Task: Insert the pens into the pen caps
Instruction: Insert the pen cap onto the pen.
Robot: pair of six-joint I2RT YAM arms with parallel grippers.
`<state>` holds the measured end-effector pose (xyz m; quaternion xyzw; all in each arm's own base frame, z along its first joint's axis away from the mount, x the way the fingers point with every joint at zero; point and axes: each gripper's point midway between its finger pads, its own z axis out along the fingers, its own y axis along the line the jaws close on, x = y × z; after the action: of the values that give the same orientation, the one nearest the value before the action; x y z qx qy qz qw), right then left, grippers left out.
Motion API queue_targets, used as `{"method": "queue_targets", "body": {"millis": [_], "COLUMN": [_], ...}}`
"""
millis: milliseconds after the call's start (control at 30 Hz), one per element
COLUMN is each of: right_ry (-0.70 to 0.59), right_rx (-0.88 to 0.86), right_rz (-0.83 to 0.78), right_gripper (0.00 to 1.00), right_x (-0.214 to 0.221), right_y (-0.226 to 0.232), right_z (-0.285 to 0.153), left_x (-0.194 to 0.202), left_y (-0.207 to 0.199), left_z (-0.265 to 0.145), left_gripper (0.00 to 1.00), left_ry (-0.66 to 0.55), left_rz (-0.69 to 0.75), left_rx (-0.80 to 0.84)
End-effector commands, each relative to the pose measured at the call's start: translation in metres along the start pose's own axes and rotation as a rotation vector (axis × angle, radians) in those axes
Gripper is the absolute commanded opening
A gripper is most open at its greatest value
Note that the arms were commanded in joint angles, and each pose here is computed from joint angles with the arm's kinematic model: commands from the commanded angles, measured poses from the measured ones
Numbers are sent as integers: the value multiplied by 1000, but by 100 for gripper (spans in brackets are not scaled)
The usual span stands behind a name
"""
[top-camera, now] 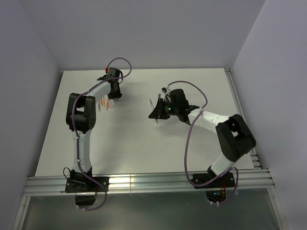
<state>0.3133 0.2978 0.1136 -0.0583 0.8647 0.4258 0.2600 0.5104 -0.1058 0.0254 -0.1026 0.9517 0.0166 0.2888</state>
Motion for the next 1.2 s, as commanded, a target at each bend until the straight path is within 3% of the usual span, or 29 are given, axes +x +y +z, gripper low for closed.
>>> {"method": "queue_targets", "body": {"millis": [0, 467, 767, 967, 1167], "right_ry": [-31, -28, -17, 2, 0], "right_rx": [-36, -34, -35, -40, -54], "right_rz": [-25, -29, -36, -49, -73], "right_gripper": [0, 0, 0, 0, 0], "right_x": [-11, -10, -10, -9, -11], "right_y": [10, 11, 12, 14, 19], "right_z": [-1, -1, -1, 1, 0], "left_x": [-5, 7, 15, 34, -3], "left_y": [-1, -4, -13, -16, -41], "left_z": [-22, -14, -5, -1, -43], "left_gripper": [33, 28, 16, 0, 0], "left_ry": [3, 55, 115, 171, 45], "left_rz": [-10, 13, 24, 9, -96], "left_rx": [24, 31, 64, 97, 240]}}
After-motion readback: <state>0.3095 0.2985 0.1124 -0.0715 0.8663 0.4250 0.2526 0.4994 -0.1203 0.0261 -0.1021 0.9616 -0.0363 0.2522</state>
